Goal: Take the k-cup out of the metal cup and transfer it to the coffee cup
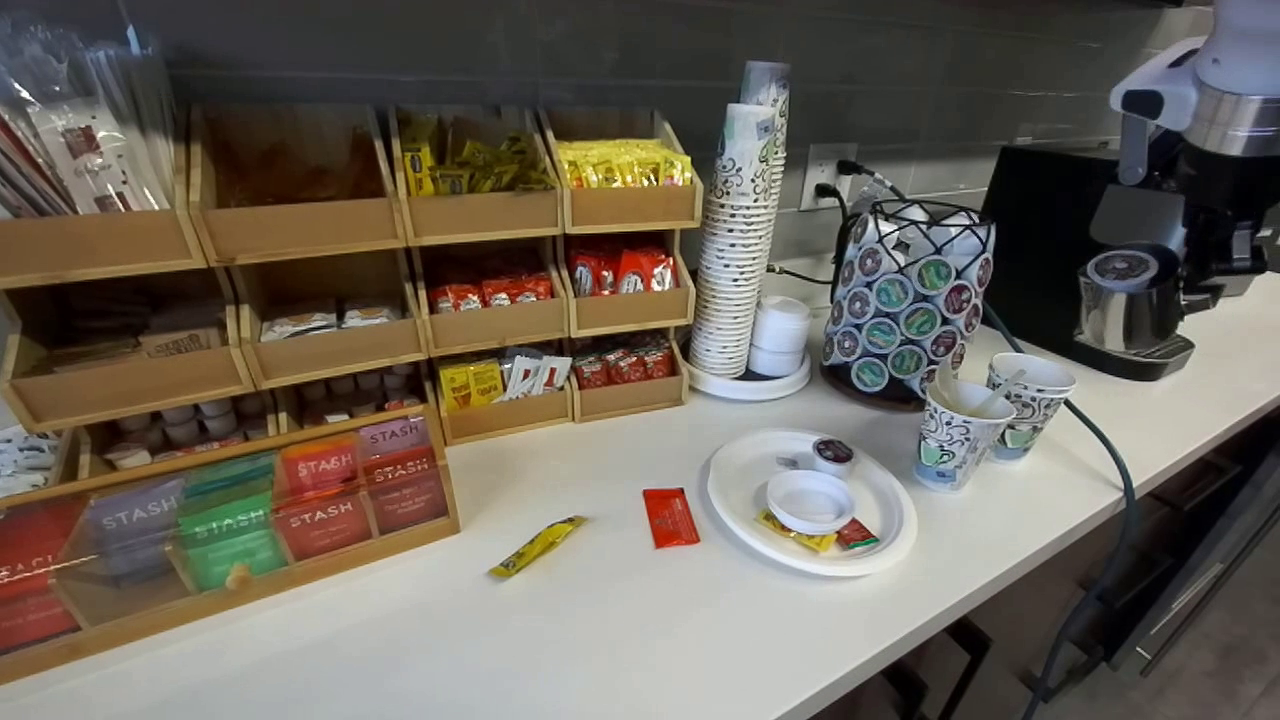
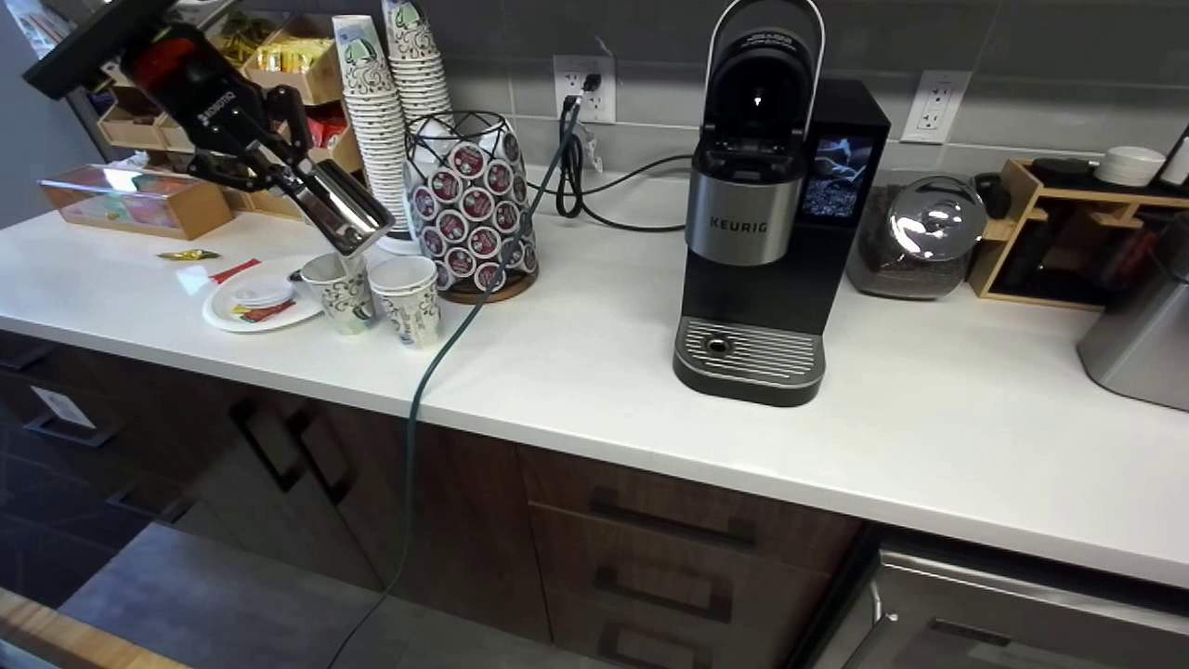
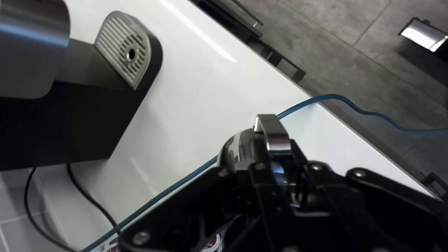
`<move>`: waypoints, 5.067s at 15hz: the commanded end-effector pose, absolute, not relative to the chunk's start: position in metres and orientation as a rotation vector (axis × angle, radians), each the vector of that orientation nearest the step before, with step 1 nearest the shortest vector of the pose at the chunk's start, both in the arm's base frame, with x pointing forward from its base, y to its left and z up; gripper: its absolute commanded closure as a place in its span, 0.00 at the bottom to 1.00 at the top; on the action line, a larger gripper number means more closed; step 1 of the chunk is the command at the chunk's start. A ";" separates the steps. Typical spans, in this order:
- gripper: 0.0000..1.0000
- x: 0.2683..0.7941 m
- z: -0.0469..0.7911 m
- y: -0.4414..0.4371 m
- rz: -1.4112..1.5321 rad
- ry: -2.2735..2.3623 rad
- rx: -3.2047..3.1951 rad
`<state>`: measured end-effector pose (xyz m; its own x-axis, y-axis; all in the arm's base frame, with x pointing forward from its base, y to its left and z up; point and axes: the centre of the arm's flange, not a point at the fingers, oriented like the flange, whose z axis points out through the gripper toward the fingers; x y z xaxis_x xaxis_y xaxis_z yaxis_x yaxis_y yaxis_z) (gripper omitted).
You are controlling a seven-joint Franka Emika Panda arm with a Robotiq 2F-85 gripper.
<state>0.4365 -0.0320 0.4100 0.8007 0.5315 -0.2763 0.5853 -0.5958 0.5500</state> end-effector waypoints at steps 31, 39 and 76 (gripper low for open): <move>0.83 0.483 0.294 -0.016 -0.449 1.091 1.397; 0.96 0.484 0.295 -0.016 -0.448 1.089 1.397; 0.96 0.527 0.209 0.003 -0.736 0.731 1.131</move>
